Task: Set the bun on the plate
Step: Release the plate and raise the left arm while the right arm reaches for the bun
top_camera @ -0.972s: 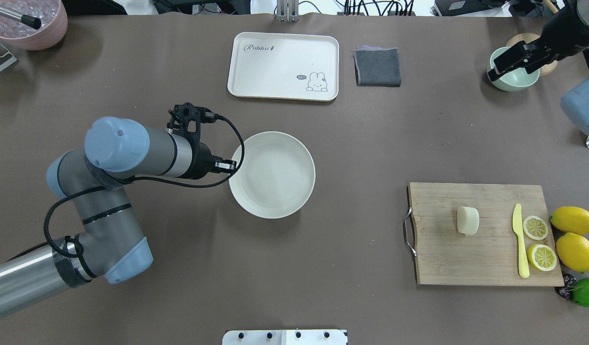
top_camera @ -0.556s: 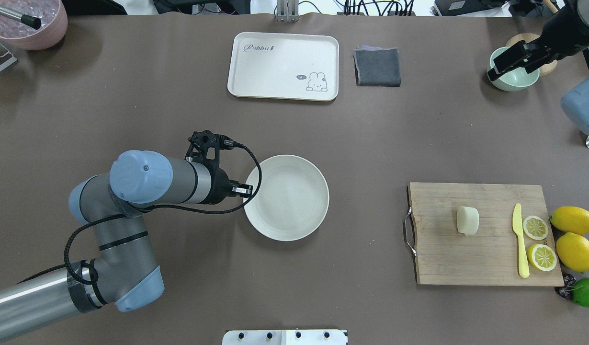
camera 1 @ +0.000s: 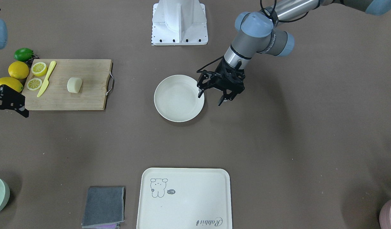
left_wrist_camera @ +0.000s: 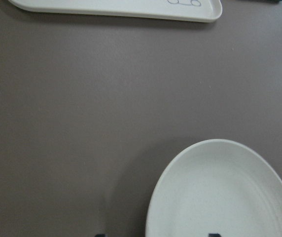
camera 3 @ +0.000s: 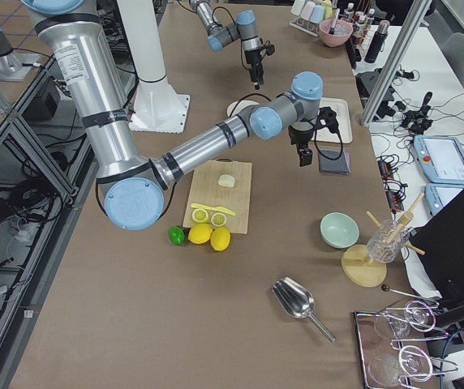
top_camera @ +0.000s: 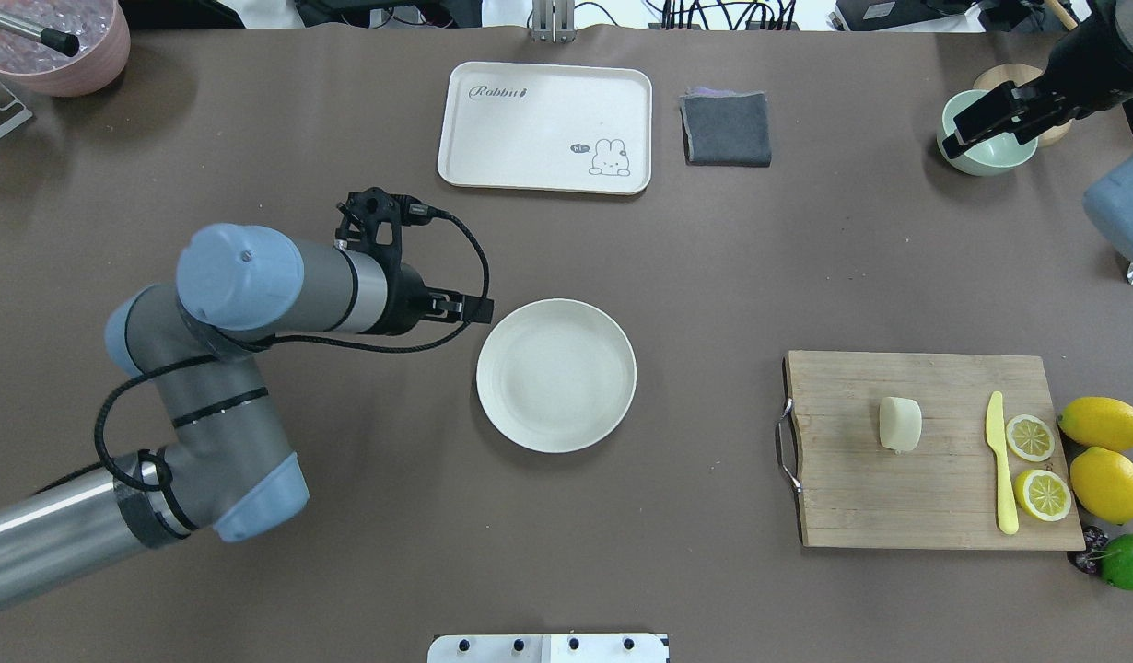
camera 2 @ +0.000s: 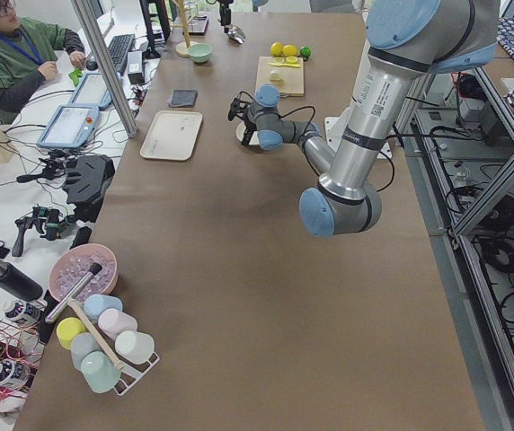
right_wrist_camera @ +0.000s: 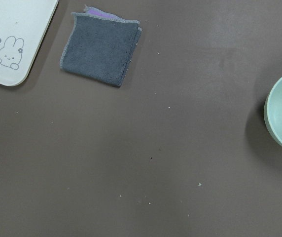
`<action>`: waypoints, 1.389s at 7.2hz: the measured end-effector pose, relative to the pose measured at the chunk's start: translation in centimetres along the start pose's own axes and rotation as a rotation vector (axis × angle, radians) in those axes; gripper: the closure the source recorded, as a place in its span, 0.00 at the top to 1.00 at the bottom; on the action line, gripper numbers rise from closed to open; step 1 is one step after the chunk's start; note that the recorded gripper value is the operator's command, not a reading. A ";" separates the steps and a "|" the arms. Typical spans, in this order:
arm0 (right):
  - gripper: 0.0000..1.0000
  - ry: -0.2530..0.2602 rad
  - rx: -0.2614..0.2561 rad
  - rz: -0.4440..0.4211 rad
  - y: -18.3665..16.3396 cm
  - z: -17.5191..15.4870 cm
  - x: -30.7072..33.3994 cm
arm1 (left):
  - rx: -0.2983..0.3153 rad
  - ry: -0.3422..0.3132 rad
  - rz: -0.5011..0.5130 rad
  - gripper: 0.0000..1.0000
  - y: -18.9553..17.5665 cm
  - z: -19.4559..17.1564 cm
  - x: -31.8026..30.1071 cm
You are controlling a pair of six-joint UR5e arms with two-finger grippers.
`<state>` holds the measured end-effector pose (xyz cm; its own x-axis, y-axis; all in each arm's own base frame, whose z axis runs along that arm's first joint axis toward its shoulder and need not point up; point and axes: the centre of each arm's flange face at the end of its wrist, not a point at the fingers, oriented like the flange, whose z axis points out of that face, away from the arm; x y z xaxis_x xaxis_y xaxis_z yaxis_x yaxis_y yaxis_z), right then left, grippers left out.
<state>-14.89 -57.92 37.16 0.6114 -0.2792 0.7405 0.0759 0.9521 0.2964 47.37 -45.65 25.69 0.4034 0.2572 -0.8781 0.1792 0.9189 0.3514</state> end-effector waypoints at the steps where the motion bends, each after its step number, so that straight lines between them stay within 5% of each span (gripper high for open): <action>1: 1.00 -0.003 -0.010 0.005 0.4 0.3 0.2 | 0.003 -0.005 0.007 0.97 -3.2 -2.0 -2.4; 5: 1.00 -0.026 -0.141 0.030 7.0 5.4 0.7 | 0.017 -0.147 0.137 0.97 -13.4 -8.8 -13.7; 7: 1.00 -0.015 -0.210 0.080 11.2 7.9 -1.5 | 0.031 -0.169 0.149 0.97 -14.6 -10.0 -15.3; 10: 1.00 0.069 -0.264 0.178 16.0 11.9 -8.0 | 0.045 -0.178 0.150 0.97 -14.0 -11.2 -16.3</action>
<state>-27.94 -41.93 43.20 0.6848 -0.1048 0.7212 0.1587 0.9873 -0.0073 28.24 -59.38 31.39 0.5794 0.3295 -0.7455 0.1438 0.8590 0.4914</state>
